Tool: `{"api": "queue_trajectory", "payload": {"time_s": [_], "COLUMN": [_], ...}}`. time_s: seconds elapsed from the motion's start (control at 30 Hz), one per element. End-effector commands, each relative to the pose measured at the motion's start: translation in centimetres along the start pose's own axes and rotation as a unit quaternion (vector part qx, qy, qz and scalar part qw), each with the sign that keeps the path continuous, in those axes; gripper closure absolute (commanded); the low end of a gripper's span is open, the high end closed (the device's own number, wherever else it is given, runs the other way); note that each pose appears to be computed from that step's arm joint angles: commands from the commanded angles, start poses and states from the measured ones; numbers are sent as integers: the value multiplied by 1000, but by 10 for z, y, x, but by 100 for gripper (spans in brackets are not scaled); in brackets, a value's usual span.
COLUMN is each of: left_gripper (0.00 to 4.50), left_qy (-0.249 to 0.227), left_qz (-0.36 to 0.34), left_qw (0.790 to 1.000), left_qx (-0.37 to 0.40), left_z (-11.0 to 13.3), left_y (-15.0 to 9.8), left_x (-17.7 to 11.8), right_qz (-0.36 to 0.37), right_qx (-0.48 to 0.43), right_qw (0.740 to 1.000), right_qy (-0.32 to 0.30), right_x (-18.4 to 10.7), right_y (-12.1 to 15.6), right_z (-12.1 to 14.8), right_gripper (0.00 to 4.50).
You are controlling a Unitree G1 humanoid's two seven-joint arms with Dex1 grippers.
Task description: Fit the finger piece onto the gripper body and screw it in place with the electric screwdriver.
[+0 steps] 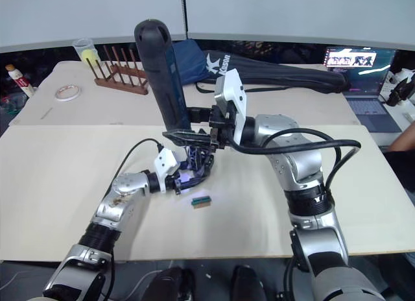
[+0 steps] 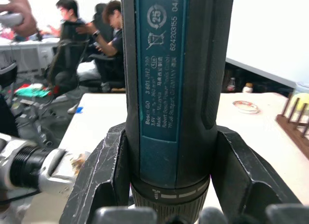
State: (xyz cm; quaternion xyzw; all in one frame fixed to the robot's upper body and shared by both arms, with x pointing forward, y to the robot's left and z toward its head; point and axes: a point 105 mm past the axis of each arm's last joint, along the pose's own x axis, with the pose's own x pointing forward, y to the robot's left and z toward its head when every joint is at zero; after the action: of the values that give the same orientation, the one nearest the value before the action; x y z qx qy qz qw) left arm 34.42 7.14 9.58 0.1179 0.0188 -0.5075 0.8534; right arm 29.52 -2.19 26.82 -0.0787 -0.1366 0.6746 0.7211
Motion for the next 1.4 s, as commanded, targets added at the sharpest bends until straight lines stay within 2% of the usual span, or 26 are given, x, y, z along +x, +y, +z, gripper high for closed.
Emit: {"api": "queue_trajectory", "payload": {"time_s": [0.03, 0.3, 0.37, 0.47, 0.57, 0.63, 0.73, 0.83, 0.93, 1.03, 1.17, 1.23, 1.3, 1.4], "left_gripper": [223, 223, 223, 223, 223, 115, 0, 0, 0, 0, 0, 0, 0, 0], "left_qy": [14, 21, 21, 22, 30, 32, 33, 37, 42, 55, 80, 95, 104, 106], "left_qz": [23, 31, 34, 40, 45, 47, 34, 26, -15, -94, -134, -146, -149, -135], "left_qw": [1000, 999, 999, 999, 998, 998, 999, 999, 999, 994, 987, 984, 983, 985], "left_qx": [-10, -12, -12, -13, -15, -16, -14, -7, -12, -25, -49, -41, -33, -28], "left_z": [-8, -14, -14, -13, -15, -14, -11, -2, 12, 32, 49, 53, 57, 60], "left_y": [7, 5, 7, 10, 13, 14, 12, 12, 3, -21, -35, -39, -42, -40], "left_x": [0, -2, -3, -4, -8, -14, -28, -48, -75, -105, -127, -133, -137, -139], "right_qz": [60, -23, -10, 35, 51, 56, 54, 43, -19, -80, -152, -197, -220, -236], "right_qx": [-69, -23, -30, -18, 6, 28, 76, 150, 209, 303, 428, 462, 499, 518], "right_qw": [994, 998, 998, 996, 995, 994, 992, 986, 978, 945, 876, 840, 807, 780], "right_qy": [-59, -55, -59, -76, -86, -88, -86, -56, 0, 91, 160, 206, 227, 260], "right_x": [7, 0, 0, 0, -7, -14, -30, -50, -75, -104, -135, -149, -159, -170], "right_y": [22, -16, -11, 6, 12, 15, 16, 16, 7, 2, -4, -7, -9, -8], "right_z": [37, 29, 31, 47, 61, 71, 83, 83, 62, 21, -28, -59, -82, -107], "right_gripper": [257, 257, 257, 257, 257, 257, 257, 257, 257, 257, 257, 257, 257, 257]}}
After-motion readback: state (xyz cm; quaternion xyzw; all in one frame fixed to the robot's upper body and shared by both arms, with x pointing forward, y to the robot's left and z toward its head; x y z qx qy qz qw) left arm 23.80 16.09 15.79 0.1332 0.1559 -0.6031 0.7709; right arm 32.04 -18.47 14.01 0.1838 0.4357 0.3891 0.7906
